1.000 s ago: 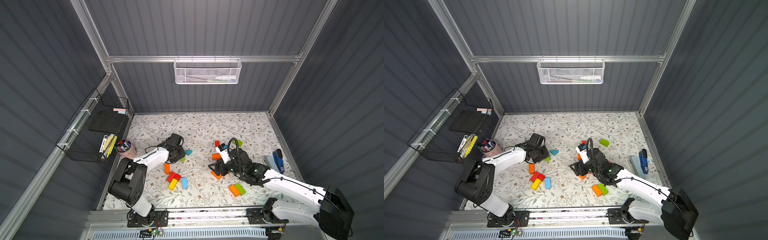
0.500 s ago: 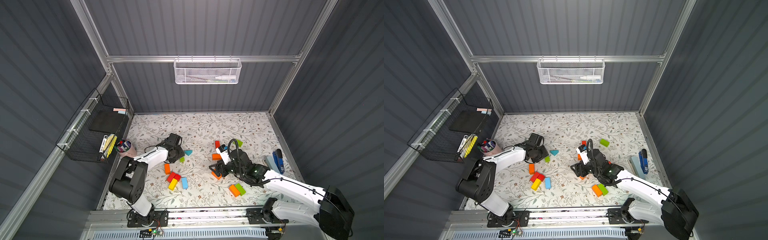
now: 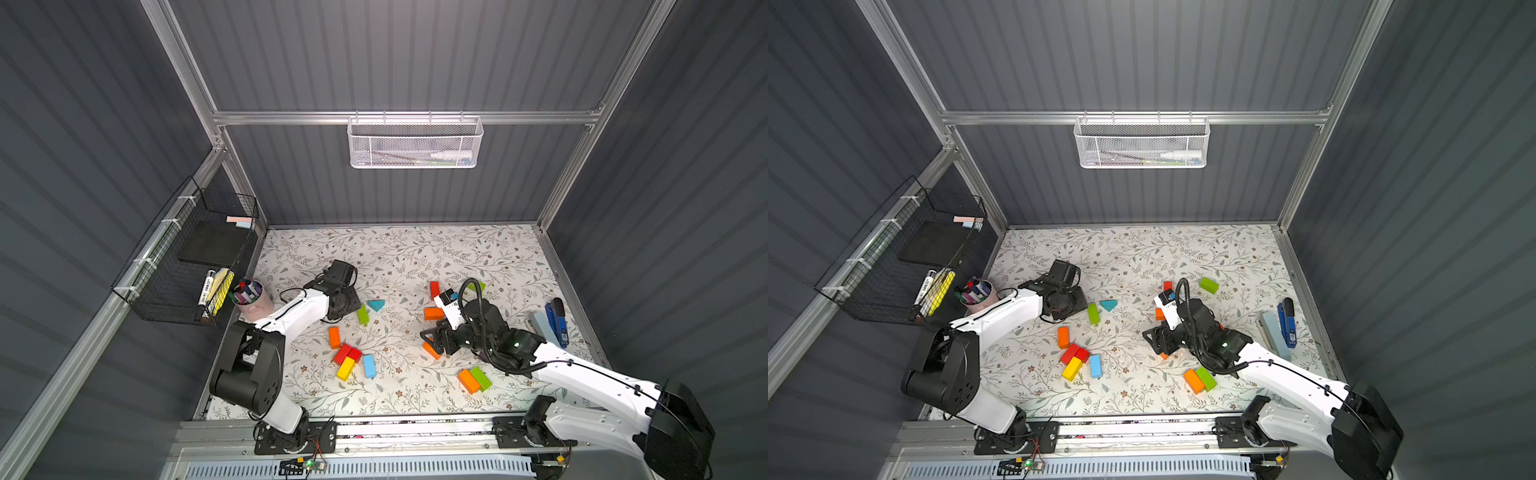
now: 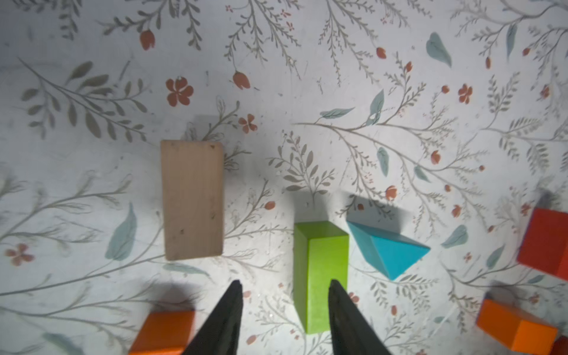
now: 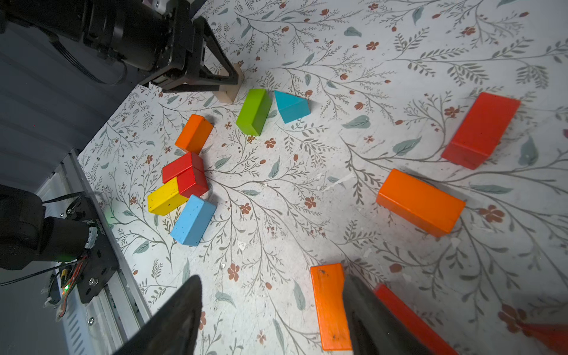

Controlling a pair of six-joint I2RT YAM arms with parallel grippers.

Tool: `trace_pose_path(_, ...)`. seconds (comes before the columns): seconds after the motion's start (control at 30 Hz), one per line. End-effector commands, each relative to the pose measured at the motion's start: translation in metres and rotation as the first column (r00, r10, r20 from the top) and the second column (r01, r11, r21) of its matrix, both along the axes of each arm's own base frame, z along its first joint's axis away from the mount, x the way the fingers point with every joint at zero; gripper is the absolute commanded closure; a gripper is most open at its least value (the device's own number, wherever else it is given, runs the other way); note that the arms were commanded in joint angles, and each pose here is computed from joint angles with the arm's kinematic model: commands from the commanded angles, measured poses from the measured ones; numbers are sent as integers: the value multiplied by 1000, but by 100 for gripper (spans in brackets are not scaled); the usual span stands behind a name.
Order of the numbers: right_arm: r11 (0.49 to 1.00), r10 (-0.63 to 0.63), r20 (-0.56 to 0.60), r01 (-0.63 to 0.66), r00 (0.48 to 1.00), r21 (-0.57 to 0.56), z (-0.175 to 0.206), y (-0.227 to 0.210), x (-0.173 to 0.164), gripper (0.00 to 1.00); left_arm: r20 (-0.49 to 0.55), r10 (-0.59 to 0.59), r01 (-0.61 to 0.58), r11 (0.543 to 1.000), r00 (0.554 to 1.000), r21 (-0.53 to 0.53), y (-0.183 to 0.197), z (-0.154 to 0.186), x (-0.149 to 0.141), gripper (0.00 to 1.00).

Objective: Assemble a heart with building blocks
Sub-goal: Assemble the building block at the center of the board.

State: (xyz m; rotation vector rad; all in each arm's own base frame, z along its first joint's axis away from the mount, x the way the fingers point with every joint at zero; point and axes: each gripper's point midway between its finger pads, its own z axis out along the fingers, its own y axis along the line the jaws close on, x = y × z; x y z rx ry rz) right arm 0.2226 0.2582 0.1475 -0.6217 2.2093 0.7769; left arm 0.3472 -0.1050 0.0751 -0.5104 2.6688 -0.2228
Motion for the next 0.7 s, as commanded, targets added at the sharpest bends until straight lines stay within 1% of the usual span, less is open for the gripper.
trace_pose_path(0.0,1000,0,-13,0,1000,-31,-11,-5,-2,26,-68,-89,95,991,994,91,13,-6,-22,62)
trace_pose_path(0.07,1000,2,-12,-2,1000,-31,-11,-4,-2,26,-71,-114,119,990,991,78,9,-11,-22,69)
trace_pose_path(0.17,1000,-5,-11,4,1000,-28,-10,-4,-1,26,-76,-150,155,986,986,55,1,-17,-19,72)
trace_pose_path(0.37,1000,-11,-7,11,1000,-27,-7,-6,-1,26,-120,-193,199,979,974,42,-9,-37,-20,75)
trace_pose_path(0.67,999,-31,-3,31,1000,-40,-12,-9,1,27,-90,-268,268,963,959,-10,-27,-40,-18,75)
